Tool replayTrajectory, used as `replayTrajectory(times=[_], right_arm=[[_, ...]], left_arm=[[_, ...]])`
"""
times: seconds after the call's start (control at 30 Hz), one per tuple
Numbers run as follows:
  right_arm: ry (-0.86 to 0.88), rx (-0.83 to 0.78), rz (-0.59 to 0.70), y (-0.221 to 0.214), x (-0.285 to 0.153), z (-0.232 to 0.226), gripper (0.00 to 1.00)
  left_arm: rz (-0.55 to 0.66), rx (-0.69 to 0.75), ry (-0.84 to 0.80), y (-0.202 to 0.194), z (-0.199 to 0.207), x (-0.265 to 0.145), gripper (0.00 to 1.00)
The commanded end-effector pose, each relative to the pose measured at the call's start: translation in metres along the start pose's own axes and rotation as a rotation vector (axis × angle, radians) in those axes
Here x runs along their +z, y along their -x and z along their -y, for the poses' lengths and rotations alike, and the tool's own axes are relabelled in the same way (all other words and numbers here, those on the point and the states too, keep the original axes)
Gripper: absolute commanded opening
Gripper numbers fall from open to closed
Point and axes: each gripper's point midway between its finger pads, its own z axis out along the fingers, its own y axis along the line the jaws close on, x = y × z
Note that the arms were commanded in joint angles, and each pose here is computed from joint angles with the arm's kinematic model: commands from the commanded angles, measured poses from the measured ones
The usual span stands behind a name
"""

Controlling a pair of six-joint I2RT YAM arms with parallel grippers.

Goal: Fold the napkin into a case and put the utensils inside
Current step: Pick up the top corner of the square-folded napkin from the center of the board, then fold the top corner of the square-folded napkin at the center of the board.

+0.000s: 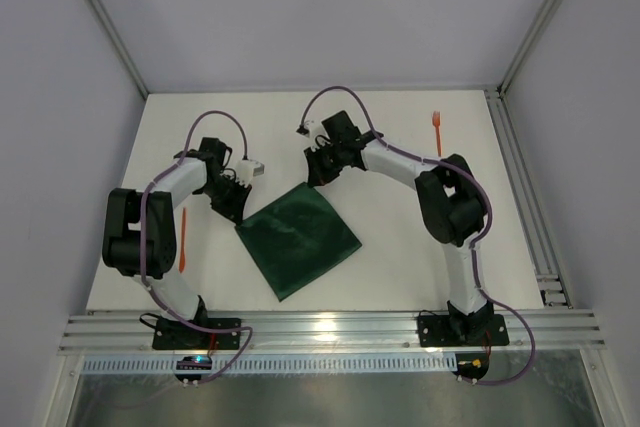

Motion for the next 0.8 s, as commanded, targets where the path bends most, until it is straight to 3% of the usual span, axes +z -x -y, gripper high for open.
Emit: replayTrajectory(times=[0.0, 0.27, 0.5, 0.77], right_arm=[[0.042, -0.046, 0.071, 0.021, -0.023, -0.032, 0.04], [0.153, -0.065, 0.064, -0.017, -0.028, -0.11, 0.04], [0.236, -0.013, 0.013, -0.067, -0.027, -0.171, 0.04], [0.306, -0.033, -0.071, -0.115, -0.013, -0.235, 0.04]], left_arm=[[-0.003, 0.002, 0.01, -0.003, 0.003, -0.007, 0.1], [0.016, 0.0, 0.039, -0.004, 0.003, -0.021, 0.35], [0.056, -0.009, 0.083, -0.009, 0.003, -0.045, 0.43], [0.061, -0.052, 0.091, -0.021, 0.007, -0.048, 0.44]])
